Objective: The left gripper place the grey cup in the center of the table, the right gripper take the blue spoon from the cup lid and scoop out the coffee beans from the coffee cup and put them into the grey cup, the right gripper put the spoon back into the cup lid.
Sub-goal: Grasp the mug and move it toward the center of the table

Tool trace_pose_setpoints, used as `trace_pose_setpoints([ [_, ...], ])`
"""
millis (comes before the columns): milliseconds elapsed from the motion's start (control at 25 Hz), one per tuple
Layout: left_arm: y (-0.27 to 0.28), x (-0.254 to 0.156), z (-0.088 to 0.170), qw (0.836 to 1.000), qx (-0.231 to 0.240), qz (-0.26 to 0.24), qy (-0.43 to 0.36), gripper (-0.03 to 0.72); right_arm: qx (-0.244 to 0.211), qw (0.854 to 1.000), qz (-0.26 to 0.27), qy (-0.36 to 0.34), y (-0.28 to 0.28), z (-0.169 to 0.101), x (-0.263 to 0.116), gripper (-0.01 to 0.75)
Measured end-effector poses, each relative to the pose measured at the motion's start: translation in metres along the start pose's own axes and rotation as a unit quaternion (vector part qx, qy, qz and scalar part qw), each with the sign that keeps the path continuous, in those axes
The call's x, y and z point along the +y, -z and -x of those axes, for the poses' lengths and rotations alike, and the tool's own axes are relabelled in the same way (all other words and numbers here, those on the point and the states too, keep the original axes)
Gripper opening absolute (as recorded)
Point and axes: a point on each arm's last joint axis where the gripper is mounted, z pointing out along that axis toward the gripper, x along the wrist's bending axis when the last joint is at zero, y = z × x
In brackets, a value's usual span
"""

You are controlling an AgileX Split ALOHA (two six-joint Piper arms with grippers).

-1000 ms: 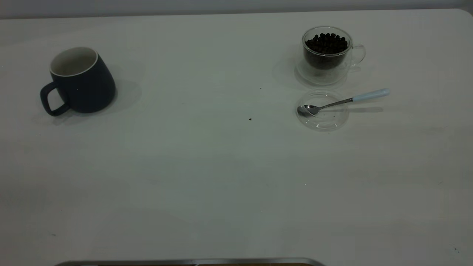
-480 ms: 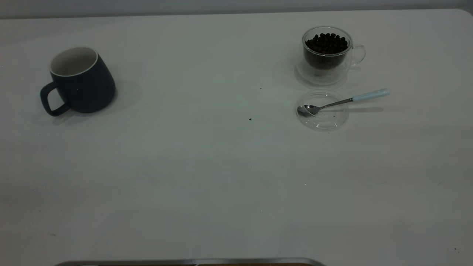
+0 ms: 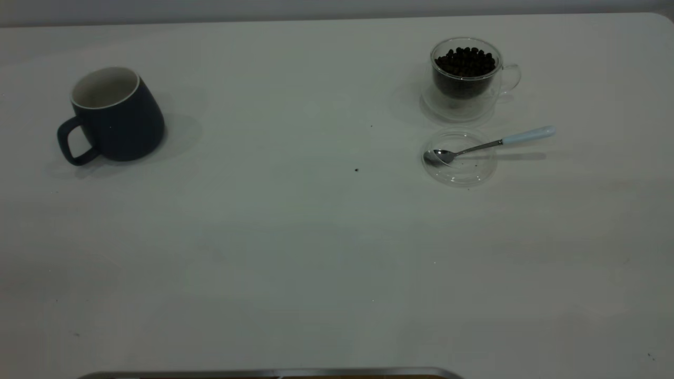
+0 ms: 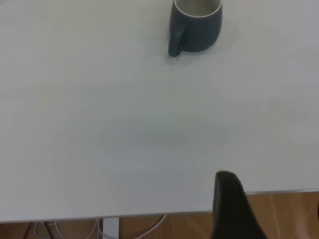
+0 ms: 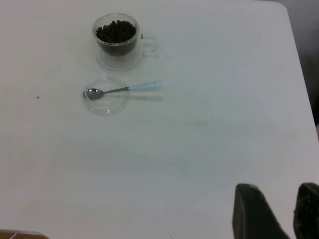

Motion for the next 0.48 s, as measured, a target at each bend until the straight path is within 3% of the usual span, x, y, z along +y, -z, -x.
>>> trace_pose_setpoints([
  [240,0.004,0.004,-0.006,0.998,0.032,-0.010,0.044,0.475,0.000,1.000,0.000,0.000,0.000,0.000,0.000,0.238],
  [480,-0.002,0.054,-0.018,0.991,0.100,0.009,0.088,0.475,0.000,1.000,0.000,0.000,0.000,0.000,0.000,0.238],
])
